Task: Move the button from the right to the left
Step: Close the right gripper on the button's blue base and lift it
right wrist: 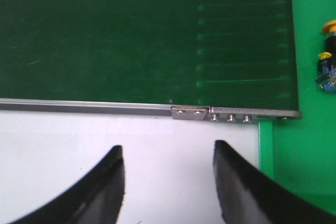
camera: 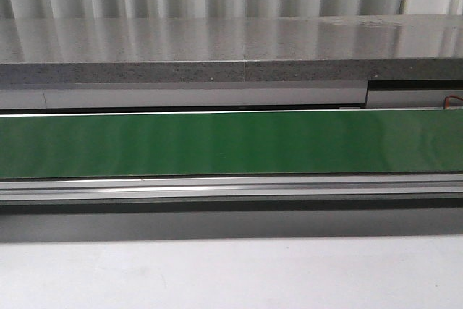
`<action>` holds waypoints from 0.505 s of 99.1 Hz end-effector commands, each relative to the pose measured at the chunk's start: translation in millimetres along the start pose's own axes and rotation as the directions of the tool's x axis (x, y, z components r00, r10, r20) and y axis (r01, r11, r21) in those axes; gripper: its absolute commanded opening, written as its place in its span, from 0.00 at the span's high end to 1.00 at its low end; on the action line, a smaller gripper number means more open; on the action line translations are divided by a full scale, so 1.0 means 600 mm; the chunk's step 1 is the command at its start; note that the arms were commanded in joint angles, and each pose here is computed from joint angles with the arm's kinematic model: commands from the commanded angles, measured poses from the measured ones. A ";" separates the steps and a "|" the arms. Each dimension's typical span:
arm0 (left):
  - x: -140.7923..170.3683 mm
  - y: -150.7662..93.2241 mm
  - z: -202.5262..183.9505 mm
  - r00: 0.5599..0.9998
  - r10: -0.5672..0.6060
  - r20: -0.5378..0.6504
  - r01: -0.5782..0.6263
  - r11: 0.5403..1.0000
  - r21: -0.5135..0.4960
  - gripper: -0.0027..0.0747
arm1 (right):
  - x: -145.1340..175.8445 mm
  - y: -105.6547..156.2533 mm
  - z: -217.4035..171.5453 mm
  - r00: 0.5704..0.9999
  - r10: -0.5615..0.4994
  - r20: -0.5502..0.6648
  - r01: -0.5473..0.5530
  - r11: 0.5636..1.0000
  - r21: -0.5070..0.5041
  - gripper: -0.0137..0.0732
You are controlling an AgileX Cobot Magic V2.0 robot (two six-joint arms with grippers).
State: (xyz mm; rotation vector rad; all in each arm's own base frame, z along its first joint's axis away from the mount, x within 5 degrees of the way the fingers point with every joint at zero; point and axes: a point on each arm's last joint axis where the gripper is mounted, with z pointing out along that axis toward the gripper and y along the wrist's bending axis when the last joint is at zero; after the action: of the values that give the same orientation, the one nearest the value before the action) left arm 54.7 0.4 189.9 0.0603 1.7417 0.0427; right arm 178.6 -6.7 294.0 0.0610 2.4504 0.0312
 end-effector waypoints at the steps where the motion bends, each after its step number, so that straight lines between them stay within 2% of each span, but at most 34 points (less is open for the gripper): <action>1: -0.001 -0.001 -0.001 0.996 -0.017 0.088 0.016 1.000 0.006 0.99 | -0.033 -0.001 -0.005 0.999 -0.002 0.049 0.002 1.000 0.000 0.26; 21: -0.001 -0.001 -0.001 0.996 -0.017 0.088 0.016 1.000 0.006 0.99 | -0.065 -0.006 0.020 1.000 -0.017 -0.026 0.018 1.000 0.020 0.26; 31: -0.001 -0.001 -0.001 0.996 -0.017 0.088 0.016 1.000 0.006 0.99 | -0.084 -0.025 0.033 0.997 0.055 -0.060 -0.052 0.997 0.052 0.26; 50: -0.001 -0.001 -0.001 0.996 -0.017 0.088 0.016 1.000 0.006 0.99 | -0.112 -0.096 0.059 0.975 0.202 -0.089 -0.187 0.971 0.151 0.26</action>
State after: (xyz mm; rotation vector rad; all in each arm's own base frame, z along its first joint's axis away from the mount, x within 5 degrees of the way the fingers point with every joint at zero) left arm 54.7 0.4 189.9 0.0603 1.7417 0.0427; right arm 242.8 -49.5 293.6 0.3160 2.6063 -0.0088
